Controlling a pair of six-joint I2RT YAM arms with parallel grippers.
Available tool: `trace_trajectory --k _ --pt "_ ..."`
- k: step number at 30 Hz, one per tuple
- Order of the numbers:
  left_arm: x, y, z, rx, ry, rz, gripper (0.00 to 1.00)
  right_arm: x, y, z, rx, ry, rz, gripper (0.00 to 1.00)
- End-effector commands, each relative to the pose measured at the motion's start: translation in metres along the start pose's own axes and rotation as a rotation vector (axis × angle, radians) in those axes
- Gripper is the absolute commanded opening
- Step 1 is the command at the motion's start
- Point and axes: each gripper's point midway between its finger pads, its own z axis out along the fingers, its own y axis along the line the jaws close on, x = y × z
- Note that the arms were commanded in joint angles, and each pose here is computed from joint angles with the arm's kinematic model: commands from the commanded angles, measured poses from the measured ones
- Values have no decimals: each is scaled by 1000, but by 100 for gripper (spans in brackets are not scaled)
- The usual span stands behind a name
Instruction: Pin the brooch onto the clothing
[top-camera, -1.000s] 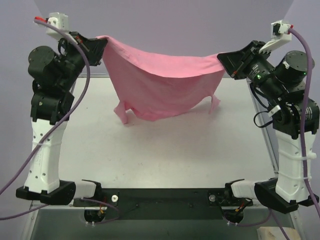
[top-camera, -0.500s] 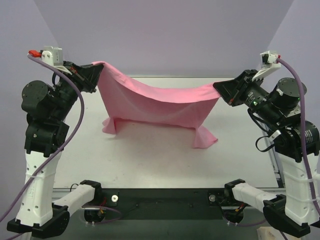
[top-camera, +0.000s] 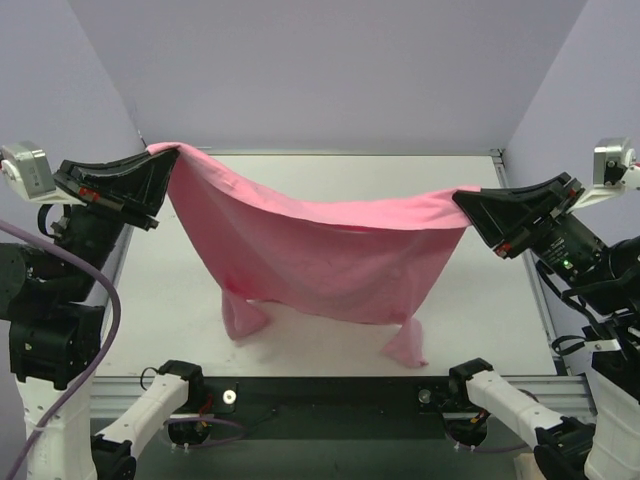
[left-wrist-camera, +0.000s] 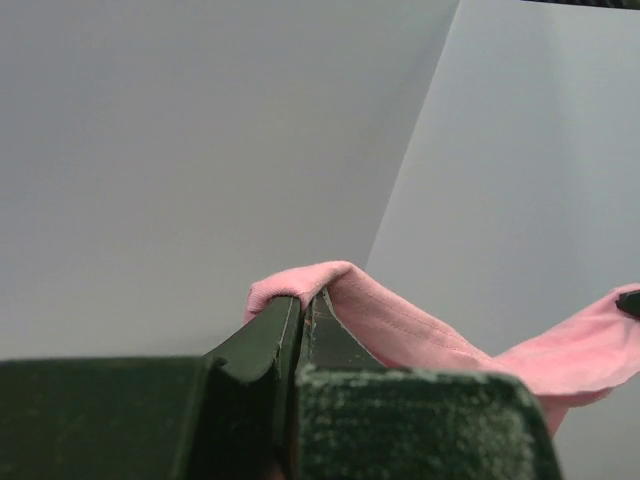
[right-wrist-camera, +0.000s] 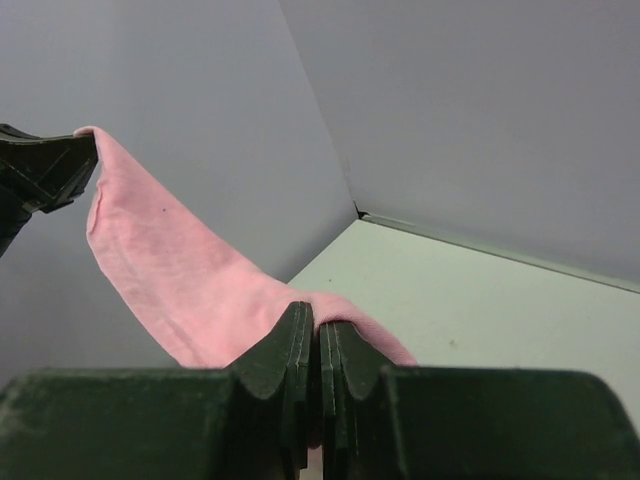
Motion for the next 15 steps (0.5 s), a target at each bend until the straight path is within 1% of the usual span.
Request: trace_trajectory --k 1,4,10,15 --pt "-3 4 18 11 -21 -10 0 -8 0 15 -24 -27 -2 0" --pt "13 18 32 -22 24 -21 0 -2 -15 28 24 -6 -5 0" --pt "46 53 62 -99 103 -13 0 10 -62 53 184 41 -14 0" --pt "85 86 99 -132 163 -29 0 34 -118 91 318 117 14 0"
